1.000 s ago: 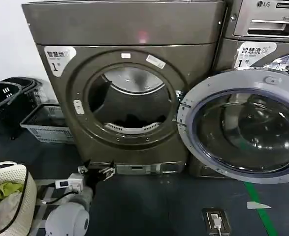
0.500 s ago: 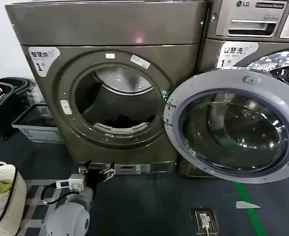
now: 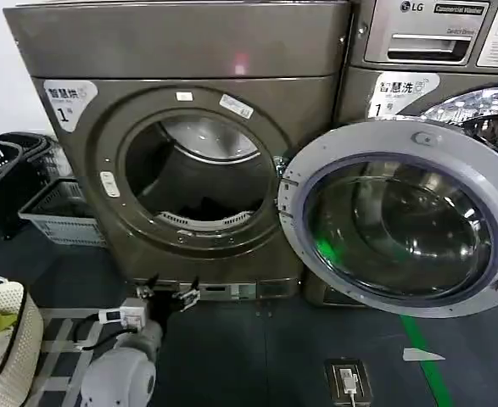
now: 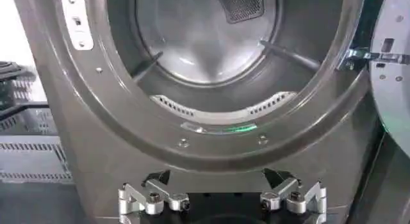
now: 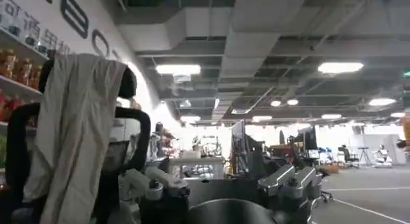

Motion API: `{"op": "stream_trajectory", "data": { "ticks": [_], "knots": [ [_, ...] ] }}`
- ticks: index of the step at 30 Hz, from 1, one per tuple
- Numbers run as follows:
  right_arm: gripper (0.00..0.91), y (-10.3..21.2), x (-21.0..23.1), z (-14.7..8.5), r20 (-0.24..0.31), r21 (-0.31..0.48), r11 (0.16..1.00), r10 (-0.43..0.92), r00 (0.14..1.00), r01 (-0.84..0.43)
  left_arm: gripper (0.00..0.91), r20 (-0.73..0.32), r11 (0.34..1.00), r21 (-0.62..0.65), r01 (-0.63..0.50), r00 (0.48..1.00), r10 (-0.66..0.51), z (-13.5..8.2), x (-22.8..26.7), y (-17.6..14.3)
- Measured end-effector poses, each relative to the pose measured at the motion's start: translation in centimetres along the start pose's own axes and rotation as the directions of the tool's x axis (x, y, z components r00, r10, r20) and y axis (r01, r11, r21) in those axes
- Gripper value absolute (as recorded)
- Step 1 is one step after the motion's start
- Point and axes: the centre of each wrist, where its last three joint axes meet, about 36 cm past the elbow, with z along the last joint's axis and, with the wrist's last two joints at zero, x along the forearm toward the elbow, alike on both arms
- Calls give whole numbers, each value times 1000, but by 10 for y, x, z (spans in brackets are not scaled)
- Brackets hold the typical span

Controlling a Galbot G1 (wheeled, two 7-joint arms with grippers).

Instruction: Grasp the clothes from the dryer.

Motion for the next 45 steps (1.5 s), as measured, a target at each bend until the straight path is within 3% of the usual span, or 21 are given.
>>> {"op": "stream_trajectory", "data": {
  "ticks": [45],
  "knots": [
    [907,4,10,15,-19,-16,1000,-3,1000,3,907,7,1000,-11,27,1000,-27,-2,3,0]
  ]
}}
